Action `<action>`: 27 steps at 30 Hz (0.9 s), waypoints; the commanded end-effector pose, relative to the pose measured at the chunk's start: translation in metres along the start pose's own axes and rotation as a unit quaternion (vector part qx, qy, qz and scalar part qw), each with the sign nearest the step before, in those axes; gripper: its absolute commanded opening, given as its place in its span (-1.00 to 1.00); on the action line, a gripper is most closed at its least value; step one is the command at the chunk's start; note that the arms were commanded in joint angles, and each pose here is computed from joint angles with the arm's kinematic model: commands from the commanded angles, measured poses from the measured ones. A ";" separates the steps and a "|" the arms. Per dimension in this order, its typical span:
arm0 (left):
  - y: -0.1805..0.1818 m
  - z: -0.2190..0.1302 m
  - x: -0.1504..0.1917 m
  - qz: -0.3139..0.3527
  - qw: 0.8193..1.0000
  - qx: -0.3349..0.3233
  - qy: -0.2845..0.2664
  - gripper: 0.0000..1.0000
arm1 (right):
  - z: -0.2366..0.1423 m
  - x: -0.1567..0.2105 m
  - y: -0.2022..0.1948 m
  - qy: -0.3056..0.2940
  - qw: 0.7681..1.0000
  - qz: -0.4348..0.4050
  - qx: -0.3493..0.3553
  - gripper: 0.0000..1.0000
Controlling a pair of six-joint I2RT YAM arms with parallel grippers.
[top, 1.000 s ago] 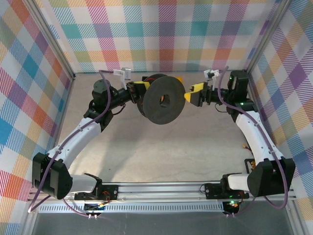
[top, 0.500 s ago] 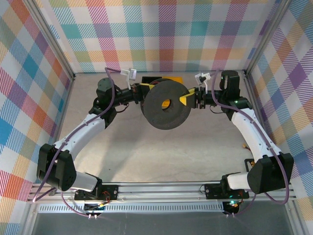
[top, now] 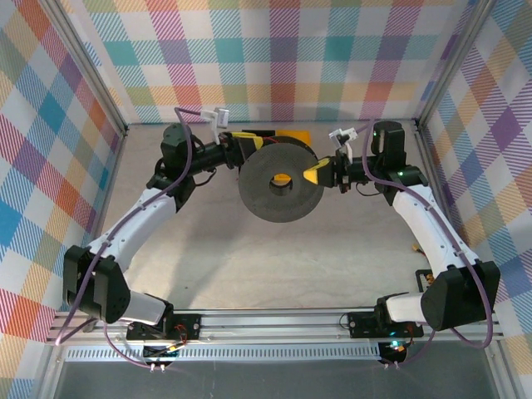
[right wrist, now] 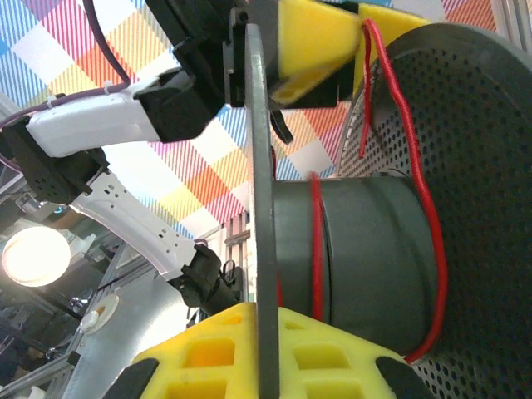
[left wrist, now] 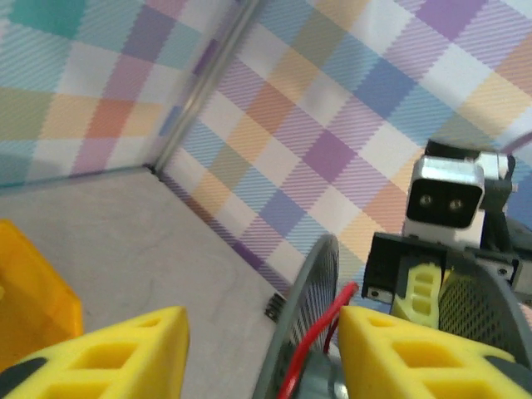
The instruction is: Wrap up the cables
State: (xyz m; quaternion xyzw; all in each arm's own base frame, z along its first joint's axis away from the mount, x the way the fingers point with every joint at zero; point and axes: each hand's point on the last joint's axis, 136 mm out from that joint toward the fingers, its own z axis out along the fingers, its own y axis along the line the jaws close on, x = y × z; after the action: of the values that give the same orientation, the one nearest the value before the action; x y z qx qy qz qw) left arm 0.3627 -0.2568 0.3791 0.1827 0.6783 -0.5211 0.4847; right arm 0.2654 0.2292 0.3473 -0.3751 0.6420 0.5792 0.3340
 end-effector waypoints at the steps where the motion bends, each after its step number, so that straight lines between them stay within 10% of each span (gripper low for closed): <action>1: -0.021 -0.024 -0.049 0.059 0.997 -0.015 -0.052 0.10 | -0.003 -0.001 0.008 -0.004 1.000 -0.029 -0.003 -1.00; 8: -0.011 -0.047 -0.081 0.098 0.988 -0.090 -0.084 0.98 | -0.002 0.010 -0.006 0.001 1.000 0.013 0.015 -1.00; 18: 0.068 -0.120 -0.031 0.139 0.906 -0.396 -0.064 0.99 | 0.018 0.071 -0.107 0.003 0.959 0.260 0.117 -1.00; 27: 0.087 -0.141 0.035 0.116 0.885 -0.450 -0.003 0.99 | 0.051 0.141 -0.166 0.008 0.914 0.363 0.181 -1.00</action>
State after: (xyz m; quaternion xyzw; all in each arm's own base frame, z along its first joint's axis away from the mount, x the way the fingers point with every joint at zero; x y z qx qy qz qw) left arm 0.3558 -0.1230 0.3044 0.0366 0.8092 -0.1325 0.5712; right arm 0.3180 0.2498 0.1315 -0.0665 0.8359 0.5327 0.1148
